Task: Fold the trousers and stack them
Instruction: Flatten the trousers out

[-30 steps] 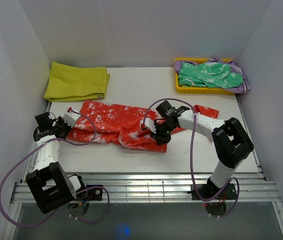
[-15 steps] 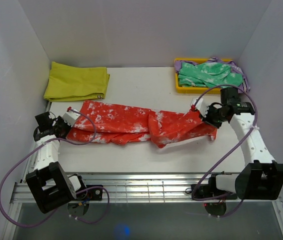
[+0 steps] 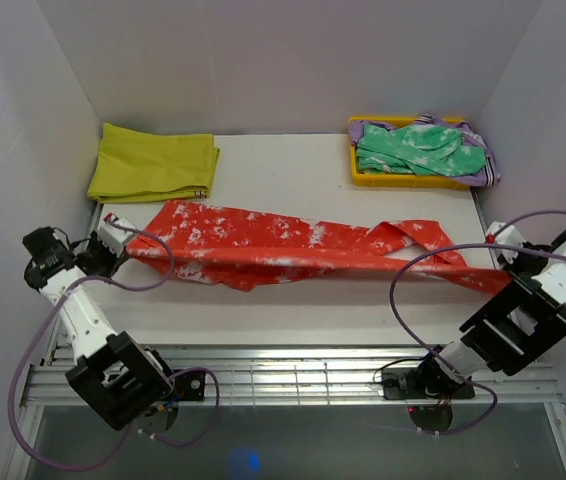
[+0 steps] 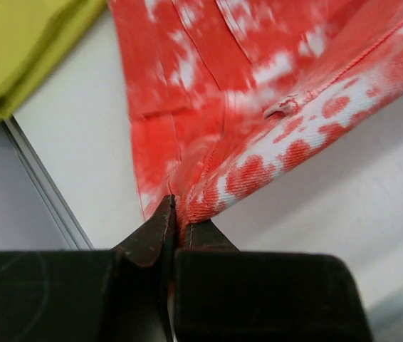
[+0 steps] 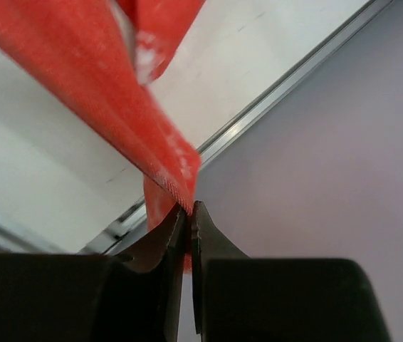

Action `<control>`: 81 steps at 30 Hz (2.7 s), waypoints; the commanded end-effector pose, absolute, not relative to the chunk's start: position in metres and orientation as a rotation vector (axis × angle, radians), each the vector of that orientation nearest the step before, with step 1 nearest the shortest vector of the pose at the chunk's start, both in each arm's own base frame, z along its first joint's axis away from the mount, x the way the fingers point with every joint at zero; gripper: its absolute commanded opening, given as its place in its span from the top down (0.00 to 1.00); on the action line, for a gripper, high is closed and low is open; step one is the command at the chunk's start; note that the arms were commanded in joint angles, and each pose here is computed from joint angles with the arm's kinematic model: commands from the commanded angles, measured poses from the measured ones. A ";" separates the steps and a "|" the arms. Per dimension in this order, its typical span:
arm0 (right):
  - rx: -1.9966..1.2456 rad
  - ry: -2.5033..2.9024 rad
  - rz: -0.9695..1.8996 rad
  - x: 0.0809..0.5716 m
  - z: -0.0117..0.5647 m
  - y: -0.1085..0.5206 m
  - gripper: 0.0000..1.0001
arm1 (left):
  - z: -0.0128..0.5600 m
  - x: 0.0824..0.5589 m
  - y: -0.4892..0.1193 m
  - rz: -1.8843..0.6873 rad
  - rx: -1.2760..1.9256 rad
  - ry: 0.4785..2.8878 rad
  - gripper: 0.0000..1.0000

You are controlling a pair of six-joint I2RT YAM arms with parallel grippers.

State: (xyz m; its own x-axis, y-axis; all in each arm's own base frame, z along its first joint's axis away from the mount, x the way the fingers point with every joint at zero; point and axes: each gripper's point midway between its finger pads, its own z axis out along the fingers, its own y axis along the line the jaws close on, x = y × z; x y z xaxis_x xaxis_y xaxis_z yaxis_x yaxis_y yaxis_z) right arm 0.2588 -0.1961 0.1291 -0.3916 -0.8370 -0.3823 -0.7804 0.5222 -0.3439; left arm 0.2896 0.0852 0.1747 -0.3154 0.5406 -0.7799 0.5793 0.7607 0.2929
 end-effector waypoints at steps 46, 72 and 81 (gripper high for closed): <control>-1.054 2.483 0.224 0.396 0.102 -0.041 0.02 | 0.083 0.451 0.065 -0.136 0.562 2.376 0.11; -1.009 2.586 -0.350 0.376 0.054 -0.139 0.74 | 0.035 0.429 0.051 -0.233 0.416 2.526 1.00; -0.995 2.336 -0.616 0.419 0.156 -0.194 0.92 | 0.093 0.447 0.123 -0.046 0.297 2.427 1.00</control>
